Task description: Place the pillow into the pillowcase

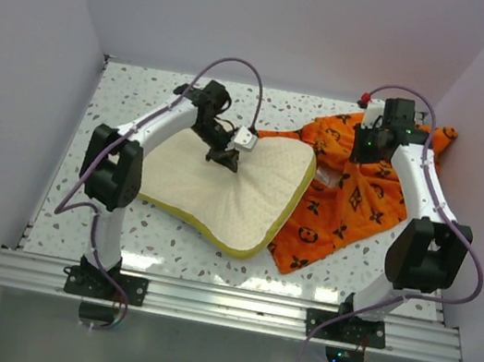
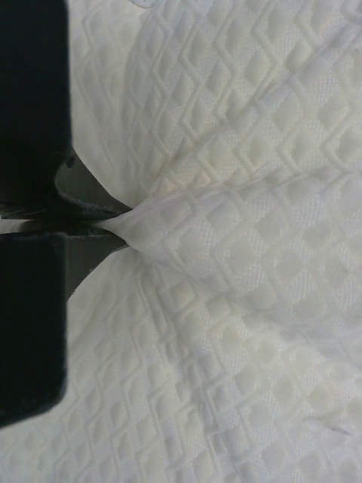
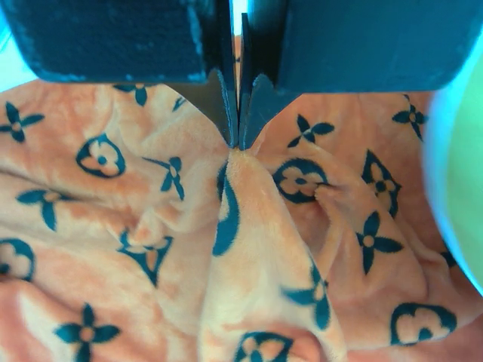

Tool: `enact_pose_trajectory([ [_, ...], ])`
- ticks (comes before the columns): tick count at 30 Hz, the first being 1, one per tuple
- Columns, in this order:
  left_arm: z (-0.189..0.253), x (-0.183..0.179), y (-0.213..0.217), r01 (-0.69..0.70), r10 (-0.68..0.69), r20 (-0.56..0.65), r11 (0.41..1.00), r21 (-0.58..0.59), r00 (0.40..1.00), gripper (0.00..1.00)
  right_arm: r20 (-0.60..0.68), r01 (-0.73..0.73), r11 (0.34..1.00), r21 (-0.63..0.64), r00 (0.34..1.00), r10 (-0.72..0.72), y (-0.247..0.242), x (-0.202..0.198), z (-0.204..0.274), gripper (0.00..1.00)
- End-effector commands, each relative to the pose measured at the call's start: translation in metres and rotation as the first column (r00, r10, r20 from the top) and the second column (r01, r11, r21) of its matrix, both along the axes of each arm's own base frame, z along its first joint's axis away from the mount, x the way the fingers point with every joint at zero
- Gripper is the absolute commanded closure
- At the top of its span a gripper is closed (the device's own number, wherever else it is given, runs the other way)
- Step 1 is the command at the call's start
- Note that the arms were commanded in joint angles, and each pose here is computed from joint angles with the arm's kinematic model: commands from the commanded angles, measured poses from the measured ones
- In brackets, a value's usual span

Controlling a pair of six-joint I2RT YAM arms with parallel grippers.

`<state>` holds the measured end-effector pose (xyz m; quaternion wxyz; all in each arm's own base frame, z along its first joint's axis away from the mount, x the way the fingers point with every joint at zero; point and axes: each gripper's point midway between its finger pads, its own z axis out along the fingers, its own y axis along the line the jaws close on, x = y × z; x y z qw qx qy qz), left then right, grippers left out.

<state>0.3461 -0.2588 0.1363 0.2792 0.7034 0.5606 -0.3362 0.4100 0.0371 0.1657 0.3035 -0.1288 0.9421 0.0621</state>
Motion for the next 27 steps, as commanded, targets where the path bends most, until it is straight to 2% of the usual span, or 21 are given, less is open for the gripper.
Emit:
enact_pose_trajectory([
  [1, 0.008, -0.036, -0.032, 0.109, -0.111, -0.019, 0.992, -0.061, 0.994, 1.0, 0.158, 0.038, 0.997, 0.064, 0.986, -0.048, -0.001, 0.007, 0.047, 1.0],
  [6, -0.006, -0.056, -0.068, 0.171, -0.174, -0.066, 0.984, -0.05, 0.983, 1.0, 0.194, 0.039, 0.994, 0.107, 0.979, -0.059, 0.003, 0.001, 0.062, 1.0],
  [9, -0.007, -0.045, -0.089, 0.123, -0.126, -0.093, 0.992, -0.037, 0.988, 1.0, 0.21, 0.011, 0.99, 0.138, 0.977, -0.04, 0.01, -0.004, 0.068, 1.0],
  [12, 0.011, -0.015, -0.113, 0.042, -0.048, -0.078, 0.996, -0.074, 0.996, 1.0, 0.191, -0.012, 0.988, 0.151, 0.981, -0.018, 0.014, -0.012, 0.067, 1.0],
  [15, 0.008, 0.011, -0.126, -0.041, 0.035, -0.098, 0.998, -0.054, 0.995, 1.0, 0.186, -0.036, 0.989, 0.143, 0.982, 0.008, 0.015, -0.02, 0.065, 1.0],
  [19, 0.009, 0.039, -0.135, -0.111, 0.109, -0.043, 0.993, -0.042, 0.993, 1.0, 0.15, -0.08, 0.986, 0.149, 0.987, 0.057, 0.02, -0.031, 0.051, 1.0],
  [23, 0.001, 0.045, -0.141, -0.107, 0.106, -0.032, 0.994, -0.03, 0.994, 1.0, 0.145, -0.096, 0.982, 0.164, 0.987, 0.072, 0.024, -0.032, 0.038, 1.0],
  [24, -0.003, 0.044, -0.14, -0.137, 0.135, -0.064, 0.99, -0.02, 0.989, 1.0, 0.137, -0.098, 0.981, 0.168, 0.988, 0.075, 0.024, -0.032, 0.035, 1.0],
  [26, -0.001, 0.057, -0.142, -0.17, 0.167, -0.045, 0.984, -0.055, 0.985, 1.0, 0.124, -0.117, 0.976, 0.182, 0.988, 0.096, 0.028, -0.035, 0.034, 1.0],
  [27, -0.003, 0.055, -0.148, -0.115, 0.116, 0.014, 0.992, -0.057, 0.993, 1.0, 0.13, -0.127, 0.976, 0.18, 0.986, 0.104, 0.029, -0.035, 0.035, 1.0],
])
